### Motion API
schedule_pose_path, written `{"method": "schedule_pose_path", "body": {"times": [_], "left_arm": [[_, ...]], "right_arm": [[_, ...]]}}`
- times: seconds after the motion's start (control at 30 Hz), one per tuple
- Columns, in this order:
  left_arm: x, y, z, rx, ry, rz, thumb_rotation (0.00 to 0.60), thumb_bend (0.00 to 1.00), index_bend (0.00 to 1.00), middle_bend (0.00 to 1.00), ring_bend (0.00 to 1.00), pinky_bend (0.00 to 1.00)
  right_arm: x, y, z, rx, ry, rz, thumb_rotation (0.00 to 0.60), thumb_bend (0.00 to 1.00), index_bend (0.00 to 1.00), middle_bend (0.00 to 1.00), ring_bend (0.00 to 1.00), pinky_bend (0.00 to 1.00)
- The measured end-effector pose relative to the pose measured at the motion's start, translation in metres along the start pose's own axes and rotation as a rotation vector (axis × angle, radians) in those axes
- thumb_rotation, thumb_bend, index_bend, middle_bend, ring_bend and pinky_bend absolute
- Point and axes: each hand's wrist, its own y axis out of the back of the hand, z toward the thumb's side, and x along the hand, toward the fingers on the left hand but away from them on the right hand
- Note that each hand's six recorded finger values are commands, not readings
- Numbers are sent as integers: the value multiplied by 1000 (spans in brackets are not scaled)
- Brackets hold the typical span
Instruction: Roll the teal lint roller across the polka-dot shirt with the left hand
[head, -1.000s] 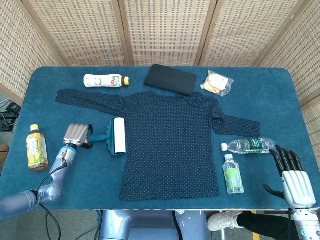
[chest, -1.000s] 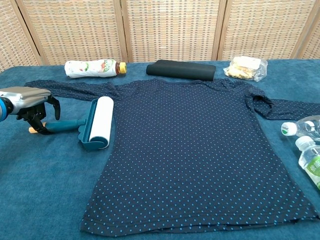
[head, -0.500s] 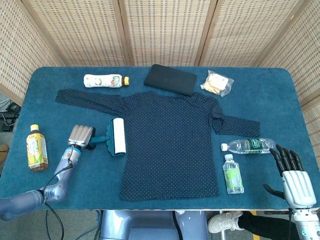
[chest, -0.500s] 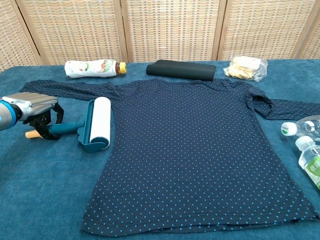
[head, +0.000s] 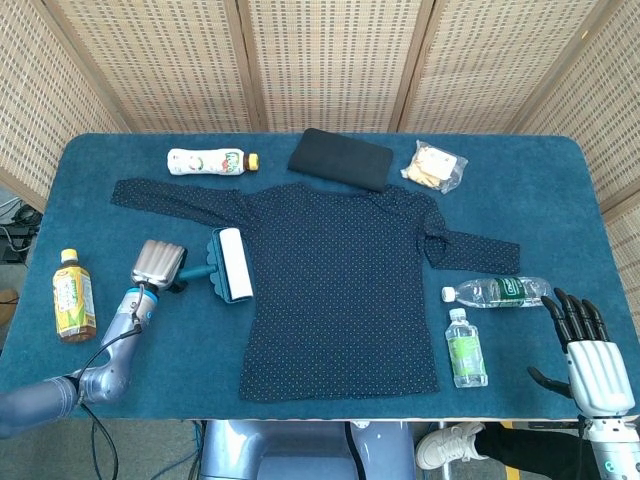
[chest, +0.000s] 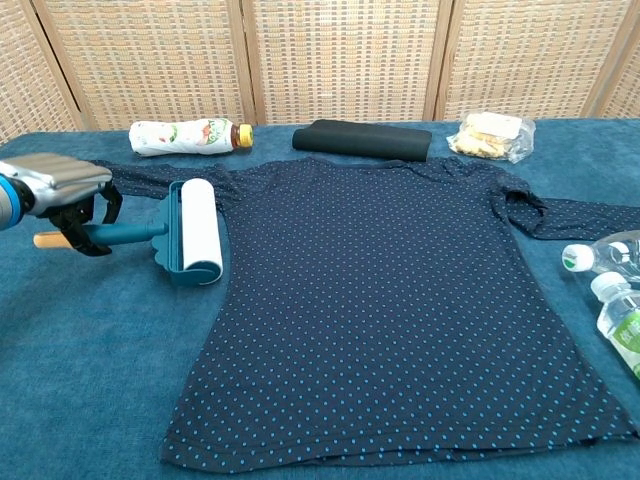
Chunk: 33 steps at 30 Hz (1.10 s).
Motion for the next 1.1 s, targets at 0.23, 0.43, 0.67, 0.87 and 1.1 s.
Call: {"method": "schedule_pose_path", "body": {"times": [0.23,0.43,0.67,0.87,1.1], "left_arm": [[0,45,0,100,-76,43,600,730,905,905,756,696],[2,63,13,106,-151,40,600,707,905,905,756,695],[12,65,33,132,-206,21,600,704,905,905,756,695],[18,60,47,134,-236,-19,600,703,905,905,756,695],[25,58,63,135,-261,-47,600,701,905,905,756,695]], "right_arm": [[-1,1,-4,-3,-14,-2,600,88,0,0,0,0],[-3,0,-9,0,-30,0,600,88,0,0,0,0],[-6,-1,-18,6,-56,2,600,88,0,0,0,0],[-8,-3,-21,11,-66,8,600,88,0,0,0,0],[-9,-3,-25,13,-74,7,600,88,0,0,0,0]]}}
